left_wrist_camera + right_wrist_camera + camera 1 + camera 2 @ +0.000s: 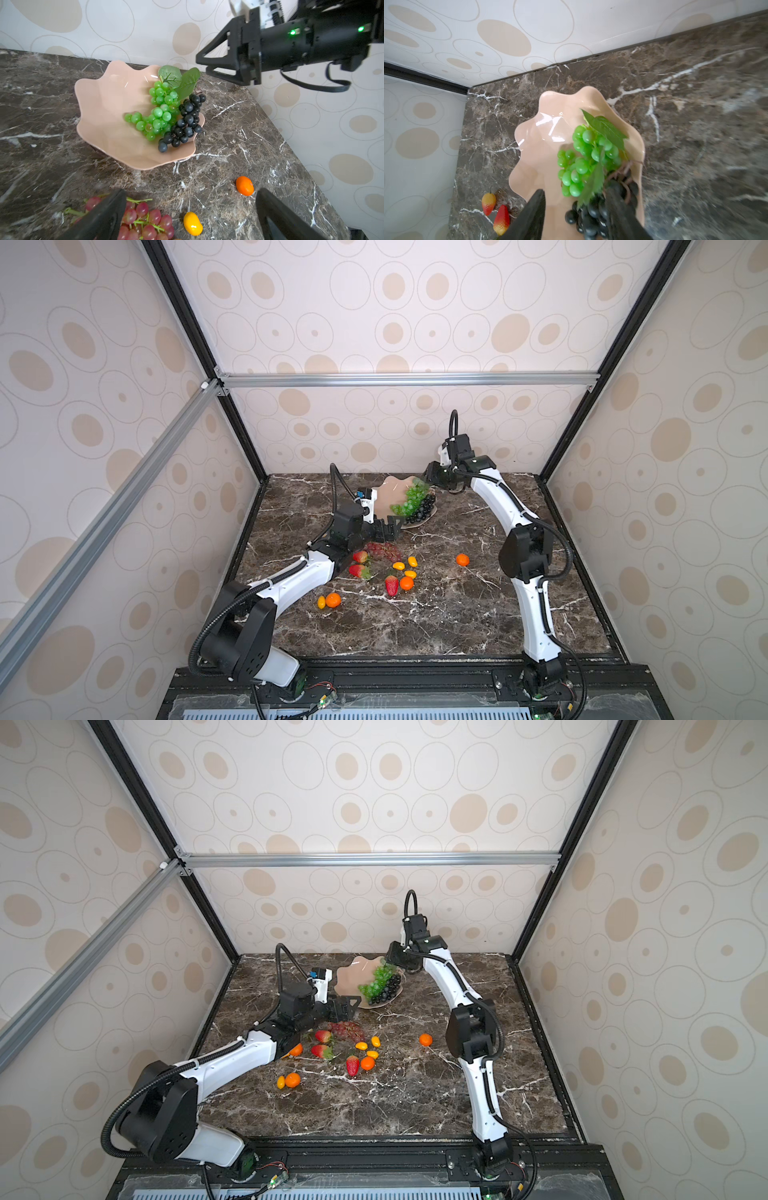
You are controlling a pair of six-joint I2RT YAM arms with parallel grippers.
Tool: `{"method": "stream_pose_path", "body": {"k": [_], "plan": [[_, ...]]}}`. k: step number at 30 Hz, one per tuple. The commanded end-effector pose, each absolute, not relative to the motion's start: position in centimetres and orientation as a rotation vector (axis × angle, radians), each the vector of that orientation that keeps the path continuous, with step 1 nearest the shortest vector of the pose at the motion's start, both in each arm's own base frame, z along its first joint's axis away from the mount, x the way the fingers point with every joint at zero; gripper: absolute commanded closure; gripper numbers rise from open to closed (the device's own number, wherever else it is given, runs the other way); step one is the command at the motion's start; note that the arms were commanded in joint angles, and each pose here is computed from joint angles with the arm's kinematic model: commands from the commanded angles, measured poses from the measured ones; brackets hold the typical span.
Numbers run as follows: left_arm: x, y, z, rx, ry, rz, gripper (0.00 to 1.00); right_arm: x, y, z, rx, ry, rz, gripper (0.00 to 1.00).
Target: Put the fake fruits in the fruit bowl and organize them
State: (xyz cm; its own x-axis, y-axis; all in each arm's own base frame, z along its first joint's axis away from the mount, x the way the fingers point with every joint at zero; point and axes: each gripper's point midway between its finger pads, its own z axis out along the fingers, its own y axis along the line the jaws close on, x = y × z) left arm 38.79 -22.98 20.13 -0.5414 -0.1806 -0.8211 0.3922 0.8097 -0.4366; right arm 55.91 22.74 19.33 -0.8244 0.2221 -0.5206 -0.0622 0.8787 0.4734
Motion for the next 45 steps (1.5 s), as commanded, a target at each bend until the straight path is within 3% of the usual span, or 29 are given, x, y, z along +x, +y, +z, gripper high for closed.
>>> {"method": "stream_pose_path", "body": {"k": [1, 5, 18, 30, 45], "plan": [[37.8, -21.7, 20.2, 0.135, 2.013, -0.741, 0.02, 54.4, 19.9, 21.6, 0.146, 2.406, 0.516, 0.47], [36.2, -21.5, 21.2, 0.157, 1.927, -0.82, 0.02, 52.1, 18.0, 21.1, 0.226, 2.398, 0.46, 0.42], [34.4, -20.6, 19.4, 0.112, 1.874, -1.015, 0.02, 44.5, 20.2, 14.4, 0.745, 2.35, 0.674, 0.44], [35.9, -16.2, 20.3, -0.032, 1.788, -1.073, 0.02, 45.4, 26.4, 11.5, 0.946, 2.211, 0.903, 0.44], [36.1, -15.1, 19.8, -0.046, 1.805, -1.045, 0.02, 46.2, 28.2, 7.5, 1.051, 2.262, 0.899, 0.51]]}}
